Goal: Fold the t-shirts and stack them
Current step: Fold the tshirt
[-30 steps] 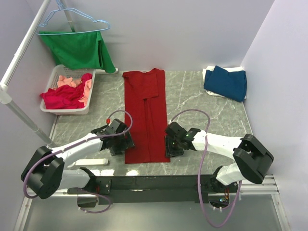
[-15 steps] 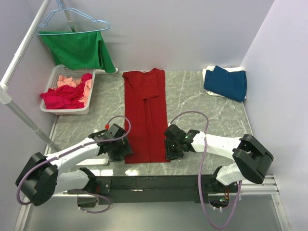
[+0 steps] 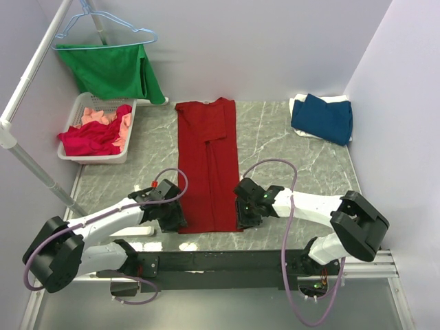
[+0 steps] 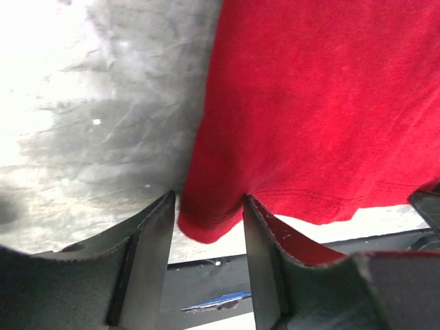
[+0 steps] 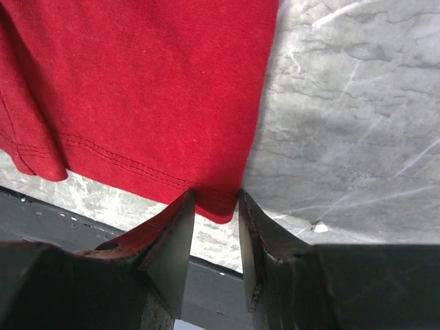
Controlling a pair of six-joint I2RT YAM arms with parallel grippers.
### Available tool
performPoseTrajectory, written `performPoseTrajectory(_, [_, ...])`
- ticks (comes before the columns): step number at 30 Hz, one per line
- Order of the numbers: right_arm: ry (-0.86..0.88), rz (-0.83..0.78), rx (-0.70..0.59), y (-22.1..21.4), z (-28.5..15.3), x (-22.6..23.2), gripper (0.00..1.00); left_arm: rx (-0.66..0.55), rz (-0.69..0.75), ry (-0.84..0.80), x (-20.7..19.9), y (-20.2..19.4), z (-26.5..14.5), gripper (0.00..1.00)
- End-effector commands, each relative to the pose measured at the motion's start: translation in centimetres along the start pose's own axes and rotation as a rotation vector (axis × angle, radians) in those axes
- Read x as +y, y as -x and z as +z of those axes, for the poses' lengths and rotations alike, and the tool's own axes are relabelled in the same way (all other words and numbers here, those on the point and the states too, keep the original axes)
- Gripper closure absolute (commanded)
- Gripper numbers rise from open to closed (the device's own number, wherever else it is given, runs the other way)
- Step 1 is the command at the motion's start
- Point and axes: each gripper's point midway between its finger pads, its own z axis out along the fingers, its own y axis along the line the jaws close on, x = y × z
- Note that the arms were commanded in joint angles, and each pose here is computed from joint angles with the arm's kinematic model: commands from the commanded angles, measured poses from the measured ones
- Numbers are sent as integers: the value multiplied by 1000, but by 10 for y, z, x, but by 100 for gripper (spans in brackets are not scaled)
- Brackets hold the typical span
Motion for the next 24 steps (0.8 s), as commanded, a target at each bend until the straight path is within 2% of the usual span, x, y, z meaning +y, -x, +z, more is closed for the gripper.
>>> performPoseTrajectory(1, [-57, -21, 37, -9, 15, -12, 61, -2, -5, -34, -9, 1, 5, 51])
performPoseTrajectory(4, [-56, -31, 53, -11, 19, -12, 63, 8, 1, -32, -9, -1, 8, 58])
performPoseTrajectory(7, [-59, -32, 65, -14, 21, -14, 73, 13, 2, -21, -7, -2, 10, 73])
performPoseTrajectory(8, [-61, -30, 67, -15, 21, -15, 79, 14, 4, -15, -5, -3, 11, 82])
performPoseTrajectory(10, [-57, -28, 74, -18, 20, -15, 85, 17, -3, -10, -4, -4, 11, 93])
performPoseTrajectory(11, [-50, -28, 70, -18, 18, -15, 90, 21, -3, -5, -2, -6, 11, 99])
performPoseTrajectory(13, [-44, -28, 68, -21, 15, -15, 100, 21, -3, 6, 1, -8, 11, 99])
performPoseTrajectory(24, [0, -64, 103, -59, -10, -10, 100, 53, 6, 70, 19, -40, -7, 99])
